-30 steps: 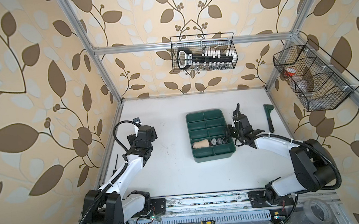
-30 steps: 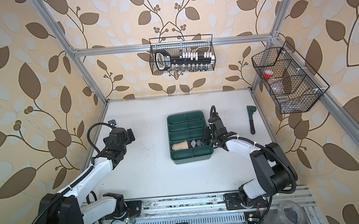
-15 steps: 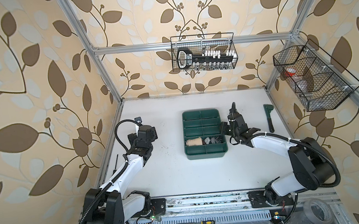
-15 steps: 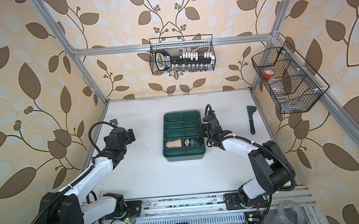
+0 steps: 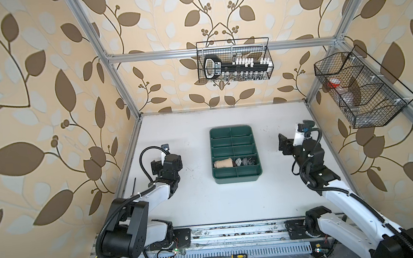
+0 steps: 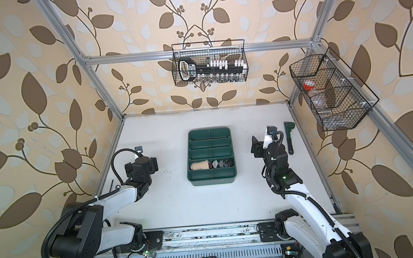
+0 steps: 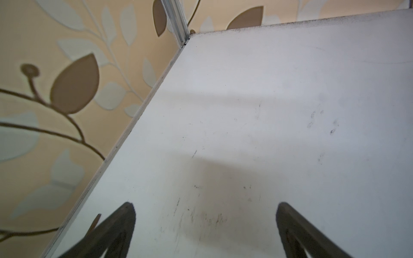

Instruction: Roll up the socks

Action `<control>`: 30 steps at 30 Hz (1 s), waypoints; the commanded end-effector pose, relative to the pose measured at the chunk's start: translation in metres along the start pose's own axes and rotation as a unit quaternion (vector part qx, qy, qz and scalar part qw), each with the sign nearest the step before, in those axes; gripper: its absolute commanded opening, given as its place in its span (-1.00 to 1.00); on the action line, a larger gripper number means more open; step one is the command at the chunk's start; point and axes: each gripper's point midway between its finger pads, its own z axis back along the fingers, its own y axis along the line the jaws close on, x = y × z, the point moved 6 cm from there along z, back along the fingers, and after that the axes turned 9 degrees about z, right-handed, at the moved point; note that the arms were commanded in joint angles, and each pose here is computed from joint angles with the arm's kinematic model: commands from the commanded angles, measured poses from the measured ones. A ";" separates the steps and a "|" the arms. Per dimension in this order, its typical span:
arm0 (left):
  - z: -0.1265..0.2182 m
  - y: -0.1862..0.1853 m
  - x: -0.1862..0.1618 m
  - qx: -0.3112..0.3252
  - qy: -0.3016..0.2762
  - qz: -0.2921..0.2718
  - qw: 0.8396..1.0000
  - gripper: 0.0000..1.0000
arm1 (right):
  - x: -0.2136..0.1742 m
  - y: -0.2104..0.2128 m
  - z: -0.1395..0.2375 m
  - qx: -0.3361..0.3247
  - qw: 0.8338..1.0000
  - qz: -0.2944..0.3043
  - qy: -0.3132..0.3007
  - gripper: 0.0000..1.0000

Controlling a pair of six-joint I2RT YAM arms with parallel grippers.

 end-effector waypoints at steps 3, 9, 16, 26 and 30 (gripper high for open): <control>-0.014 0.002 0.022 -0.033 -0.043 0.057 0.997 0.97 | -0.029 -0.027 0.009 -0.097 0.994 0.027 -0.036 0.52; -0.039 0.004 0.001 -0.105 -0.009 0.092 0.990 0.98 | -0.052 -0.035 0.006 -0.107 0.992 0.009 -0.066 0.49; -0.040 -0.004 0.000 -0.137 0.008 0.073 0.988 0.98 | -0.074 -0.032 -0.001 -0.081 0.993 0.020 -0.078 0.50; -0.026 -0.008 -0.003 -0.170 -0.022 0.061 0.983 0.98 | -0.087 -0.023 -0.034 -0.048 0.998 0.037 -0.027 1.00; -0.036 -0.010 -0.004 -0.153 0.007 0.055 0.987 0.98 | -0.087 -0.024 -0.043 -0.044 0.998 0.036 -0.005 1.00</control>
